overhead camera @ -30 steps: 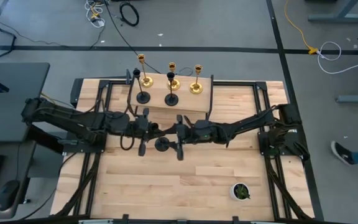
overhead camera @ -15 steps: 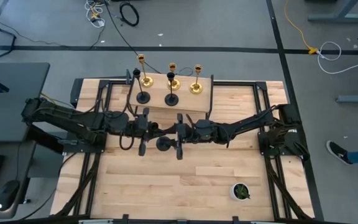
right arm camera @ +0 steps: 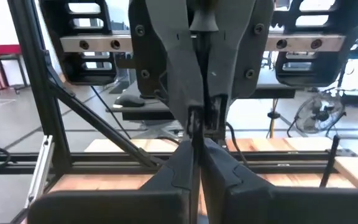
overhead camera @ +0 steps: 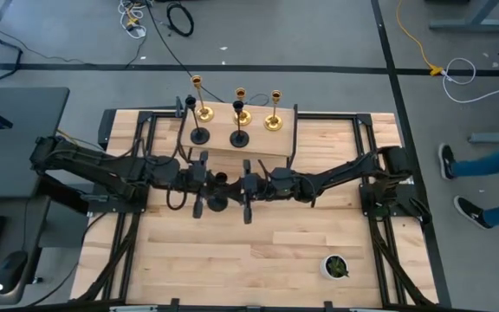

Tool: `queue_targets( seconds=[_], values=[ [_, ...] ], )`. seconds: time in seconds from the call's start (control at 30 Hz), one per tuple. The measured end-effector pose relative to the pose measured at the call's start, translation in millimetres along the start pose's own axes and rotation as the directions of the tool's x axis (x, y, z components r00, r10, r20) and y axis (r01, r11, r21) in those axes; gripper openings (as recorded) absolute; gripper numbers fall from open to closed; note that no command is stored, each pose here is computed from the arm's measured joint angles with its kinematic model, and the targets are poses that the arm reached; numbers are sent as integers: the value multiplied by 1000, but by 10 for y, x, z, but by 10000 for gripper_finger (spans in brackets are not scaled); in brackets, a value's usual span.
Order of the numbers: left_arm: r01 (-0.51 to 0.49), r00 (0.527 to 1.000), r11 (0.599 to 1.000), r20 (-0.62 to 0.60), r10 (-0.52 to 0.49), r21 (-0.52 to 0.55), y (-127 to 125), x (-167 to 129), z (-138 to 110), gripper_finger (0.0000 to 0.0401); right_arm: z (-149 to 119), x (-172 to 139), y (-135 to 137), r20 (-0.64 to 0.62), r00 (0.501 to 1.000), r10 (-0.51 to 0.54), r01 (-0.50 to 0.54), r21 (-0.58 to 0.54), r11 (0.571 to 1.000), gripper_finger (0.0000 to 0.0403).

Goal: Pick & Place candle stick holders
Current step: Put the black candle holder aligned with the other black candle holders on the shelf

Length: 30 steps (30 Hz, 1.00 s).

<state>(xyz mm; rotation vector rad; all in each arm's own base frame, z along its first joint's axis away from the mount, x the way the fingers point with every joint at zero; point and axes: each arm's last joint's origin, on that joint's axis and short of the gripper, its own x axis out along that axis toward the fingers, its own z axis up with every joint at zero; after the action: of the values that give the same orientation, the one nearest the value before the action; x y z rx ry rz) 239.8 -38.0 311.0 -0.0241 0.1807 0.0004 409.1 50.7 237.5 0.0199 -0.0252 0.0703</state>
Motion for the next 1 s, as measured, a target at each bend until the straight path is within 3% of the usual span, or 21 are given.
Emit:
queue_targets(
  seconds=[0.47, 0.87, 1.0],
  values=[
    [3, 1000, 1000, -23, -3, 2, -4, 37, -38, 6, -49, 54, -6, -37, 999, -31, 31, 1, 1000, 2],
    [4, 1000, 1000, -27, -4, 29, 13, -86, 6, 72, 53, -13, -12, -81, 996, -38, 37, -20, 999, 0],
    [16, 999, 999, -31, -15, 30, 25, -230, 48, 85, 116, -66, -26, -114, 989, -91, 85, -55, 995, 0]
  ],
)
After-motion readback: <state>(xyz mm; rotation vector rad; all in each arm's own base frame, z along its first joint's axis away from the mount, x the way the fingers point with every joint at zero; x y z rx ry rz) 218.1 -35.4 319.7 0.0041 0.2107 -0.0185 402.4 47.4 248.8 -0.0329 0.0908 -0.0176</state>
